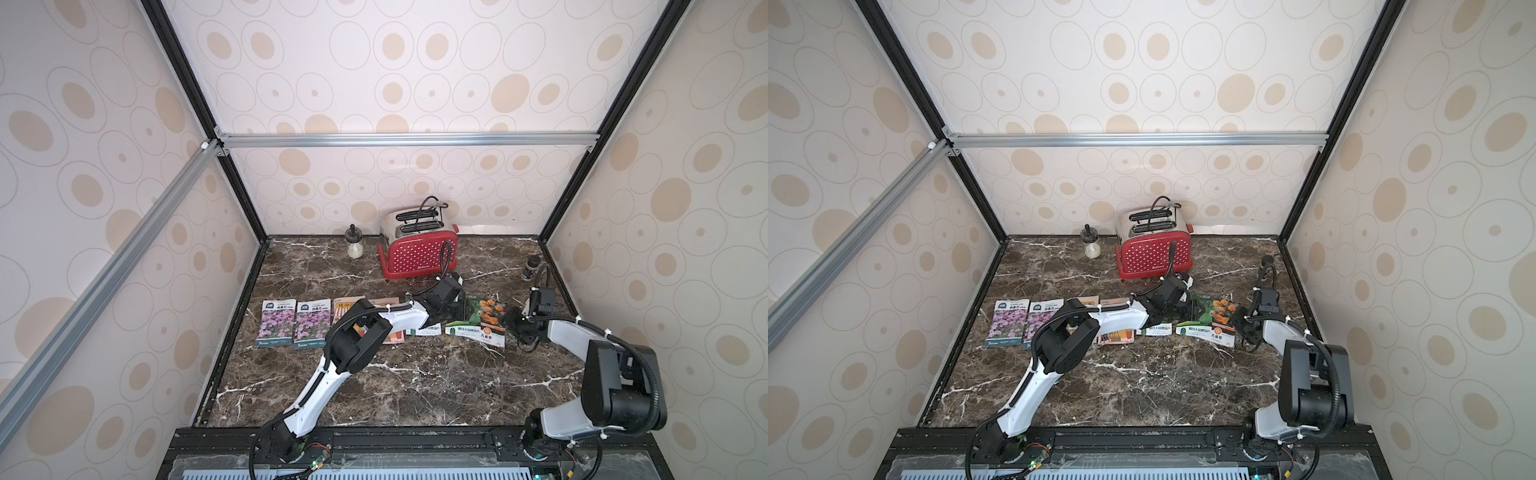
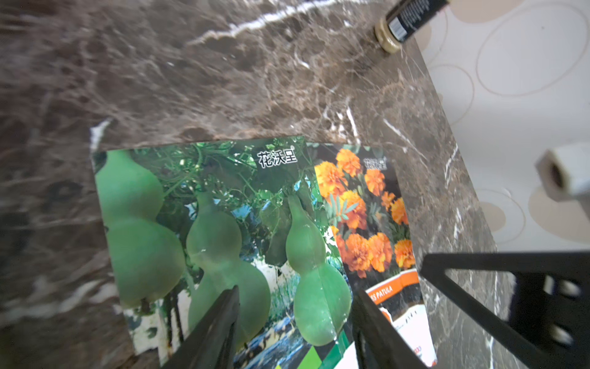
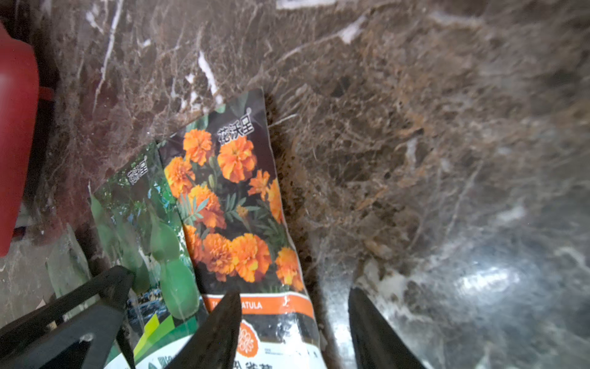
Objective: Arrange the seed packets in a row
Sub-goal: Move the seed packet to the center of the board, then pick up the seed packet from the center of the board.
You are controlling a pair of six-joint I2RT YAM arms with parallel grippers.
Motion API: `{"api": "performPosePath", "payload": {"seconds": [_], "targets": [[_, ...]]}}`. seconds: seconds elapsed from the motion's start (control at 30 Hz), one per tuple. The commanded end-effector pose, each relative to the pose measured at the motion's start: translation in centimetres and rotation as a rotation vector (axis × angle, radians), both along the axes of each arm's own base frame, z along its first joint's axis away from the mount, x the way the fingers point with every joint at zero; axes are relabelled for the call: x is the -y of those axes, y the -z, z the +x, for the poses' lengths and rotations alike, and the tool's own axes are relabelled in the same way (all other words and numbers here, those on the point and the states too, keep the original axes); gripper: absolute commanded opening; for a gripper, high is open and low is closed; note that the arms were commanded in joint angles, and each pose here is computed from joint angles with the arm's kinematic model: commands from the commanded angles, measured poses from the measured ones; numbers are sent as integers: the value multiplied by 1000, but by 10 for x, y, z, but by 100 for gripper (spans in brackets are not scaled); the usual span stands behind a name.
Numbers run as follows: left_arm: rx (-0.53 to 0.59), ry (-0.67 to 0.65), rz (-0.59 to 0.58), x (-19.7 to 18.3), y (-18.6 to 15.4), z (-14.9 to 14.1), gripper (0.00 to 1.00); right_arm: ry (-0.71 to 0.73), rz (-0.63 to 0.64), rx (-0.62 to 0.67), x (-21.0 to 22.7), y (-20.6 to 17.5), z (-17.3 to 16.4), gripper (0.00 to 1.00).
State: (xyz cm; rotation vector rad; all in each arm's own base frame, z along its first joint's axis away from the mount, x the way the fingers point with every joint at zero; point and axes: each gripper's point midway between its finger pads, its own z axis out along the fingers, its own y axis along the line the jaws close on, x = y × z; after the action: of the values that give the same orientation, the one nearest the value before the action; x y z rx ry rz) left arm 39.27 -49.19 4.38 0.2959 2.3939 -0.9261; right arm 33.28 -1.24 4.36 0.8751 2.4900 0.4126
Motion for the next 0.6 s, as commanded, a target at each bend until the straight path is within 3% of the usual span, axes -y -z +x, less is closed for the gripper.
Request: {"api": "performPosePath", "payload": {"seconds": [0.0,0.2,0.33,0.43,0.5,0.57], "targets": [[-38,-96,48,-20,14,7,58,-26,6,1,-2,-9,-2,58],[-62,-98,41,-18,23,7,58,-43,42,-53,-8,14,-4,56],[-65,-99,47,-19,25,6,57,-55,72,-84,-13,27,-4,50],[-68,-96,43,-18,25,5,57,-63,74,-91,-13,30,-4,37],[-72,-93,38,-17,27,5,58,-64,62,-96,-12,32,-6,15],[-75,-90,35,-16,27,4,58,-65,53,-101,-11,33,-7,0]]}}
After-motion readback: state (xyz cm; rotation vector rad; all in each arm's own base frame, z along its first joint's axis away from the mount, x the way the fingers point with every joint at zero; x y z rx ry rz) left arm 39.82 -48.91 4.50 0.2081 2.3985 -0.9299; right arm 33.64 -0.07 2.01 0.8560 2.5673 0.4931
